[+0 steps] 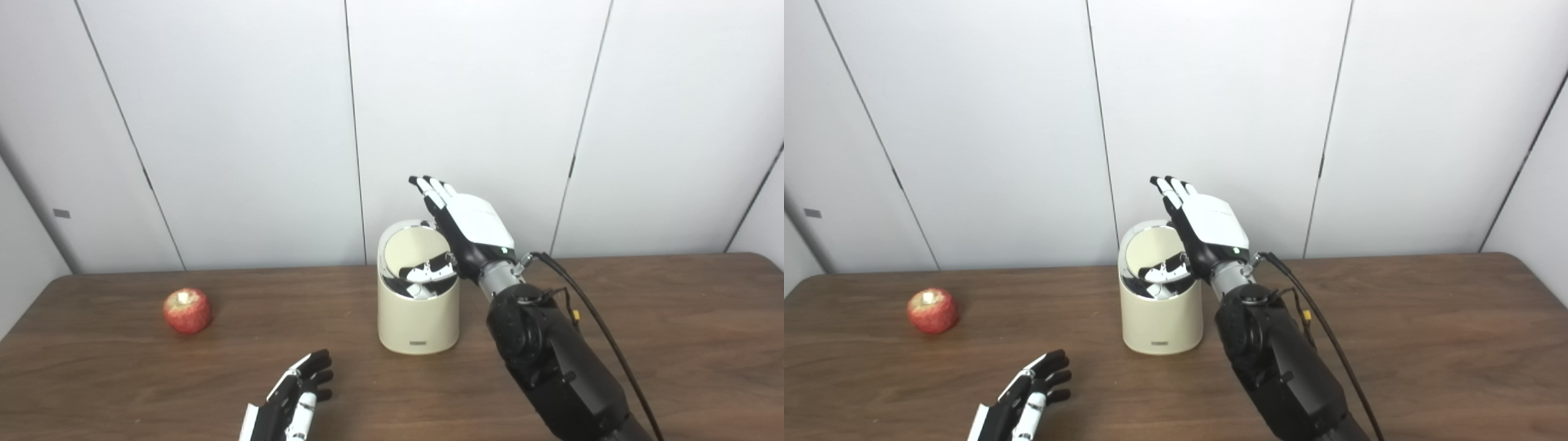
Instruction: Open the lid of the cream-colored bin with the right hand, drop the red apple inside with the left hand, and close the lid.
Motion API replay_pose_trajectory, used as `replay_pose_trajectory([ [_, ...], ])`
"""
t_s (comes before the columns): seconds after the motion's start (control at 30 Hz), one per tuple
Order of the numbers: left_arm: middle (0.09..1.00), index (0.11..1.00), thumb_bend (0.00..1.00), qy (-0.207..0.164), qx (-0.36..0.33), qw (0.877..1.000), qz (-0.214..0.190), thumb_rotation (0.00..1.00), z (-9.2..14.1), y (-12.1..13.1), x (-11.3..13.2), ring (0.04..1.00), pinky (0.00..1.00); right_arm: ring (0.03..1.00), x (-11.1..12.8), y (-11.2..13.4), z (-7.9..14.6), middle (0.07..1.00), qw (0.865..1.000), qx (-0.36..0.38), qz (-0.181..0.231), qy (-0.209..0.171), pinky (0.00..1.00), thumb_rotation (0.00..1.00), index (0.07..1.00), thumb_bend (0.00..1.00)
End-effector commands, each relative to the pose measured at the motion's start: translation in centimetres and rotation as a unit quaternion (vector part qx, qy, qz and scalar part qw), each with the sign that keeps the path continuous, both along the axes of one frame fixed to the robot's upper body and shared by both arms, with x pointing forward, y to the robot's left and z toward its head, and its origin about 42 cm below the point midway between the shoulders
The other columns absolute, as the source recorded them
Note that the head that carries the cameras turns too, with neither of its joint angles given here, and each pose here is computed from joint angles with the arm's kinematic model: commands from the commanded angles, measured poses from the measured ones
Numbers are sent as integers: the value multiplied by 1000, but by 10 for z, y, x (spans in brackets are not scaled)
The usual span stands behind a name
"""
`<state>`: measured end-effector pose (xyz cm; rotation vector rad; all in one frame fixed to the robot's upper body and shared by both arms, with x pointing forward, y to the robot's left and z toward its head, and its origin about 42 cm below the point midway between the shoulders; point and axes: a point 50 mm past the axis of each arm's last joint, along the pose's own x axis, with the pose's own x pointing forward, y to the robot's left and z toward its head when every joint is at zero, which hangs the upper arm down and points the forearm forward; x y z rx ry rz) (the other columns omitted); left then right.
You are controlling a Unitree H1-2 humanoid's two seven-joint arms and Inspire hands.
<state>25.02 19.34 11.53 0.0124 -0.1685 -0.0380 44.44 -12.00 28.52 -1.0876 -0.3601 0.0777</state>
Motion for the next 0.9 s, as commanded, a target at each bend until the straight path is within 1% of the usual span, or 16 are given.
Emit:
replay_pose_trajectory([
  [0.0, 843, 841, 193, -4, 3, 1000, -2, 686, -2, -1, 0, 817, 758, 993, 4, -14, 0, 997, 1000, -9, -24, 8, 932, 242, 966, 756],
  [0.07, 839, 837, 197, -5, 4, 1000, 0, 687, -2, -1, 0, 814, 752, 999, 4, -14, 1, 1000, 1000, -8, -24, 2, 940, 403, 972, 688],
  [0.13, 838, 834, 189, -6, 5, 1000, 0, 684, -2, -1, 1, 814, 755, 1000, 3, -16, 2, 1000, 1000, -3, -23, -3, 945, 575, 975, 657],
  [0.17, 837, 833, 184, -6, 5, 1000, -1, 681, -2, -1, 1, 814, 757, 1000, 3, -17, 2, 1000, 1000, 0, -23, -5, 948, 694, 976, 654],
  [0.23, 837, 834, 182, -6, 6, 1000, 0, 680, -3, -2, 1, 815, 759, 1000, 2, -19, 2, 1000, 1000, 13, -18, -4, 955, 834, 980, 670],
  [0.27, 834, 831, 181, -6, 5, 1000, 1, 679, -3, -2, 2, 812, 756, 1000, 2, -19, 2, 1000, 1000, 20, -16, 0, 966, 925, 987, 691],
  [0.3, 833, 830, 180, -7, 4, 1000, 1, 671, -3, -2, 2, 811, 755, 1000, 2, -20, 2, 1000, 1000, 26, -14, 6, 973, 962, 991, 708],
  [0.33, 833, 828, 183, -7, 2, 1000, 1, 663, -3, -3, 2, 811, 752, 1000, 2, -21, 2, 1000, 999, 30, -13, 11, 977, 985, 996, 748],
  [0.37, 833, 828, 185, -8, 1, 1000, 0, 660, -3, -3, 2, 811, 751, 1000, 2, -22, 2, 1000, 999, 36, -10, 16, 977, 993, 997, 766],
  [0.47, 832, 829, 189, -4, 6, 1000, 0, 674, -3, -3, 2, 810, 746, 1000, 0, -24, 3, 1000, 999, 45, 0, 19, 971, 1000, 1000, 833],
  [0.57, 832, 834, 186, 1, 8, 1000, 1, 676, -4, -3, 2, 809, 746, 1000, 0, -25, 2, 1000, 999, 46, 5, 19, 961, 1000, 1000, 879],
  [0.7, 830, 833, 181, 0, 11, 1000, 0, 673, -4, -2, 3, 808, 744, 1000, -2, -26, 1, 1000, 998, 57, 16, 8, 952, 1000, 996, 901],
  [0.87, 832, 831, 191, -2, 10, 1000, -1, 677, -6, 0, 5, 811, 749, 1000, -3, -27, 3, 1000, 998, 55, 15, 3, 946, 1000, 996, 897],
])
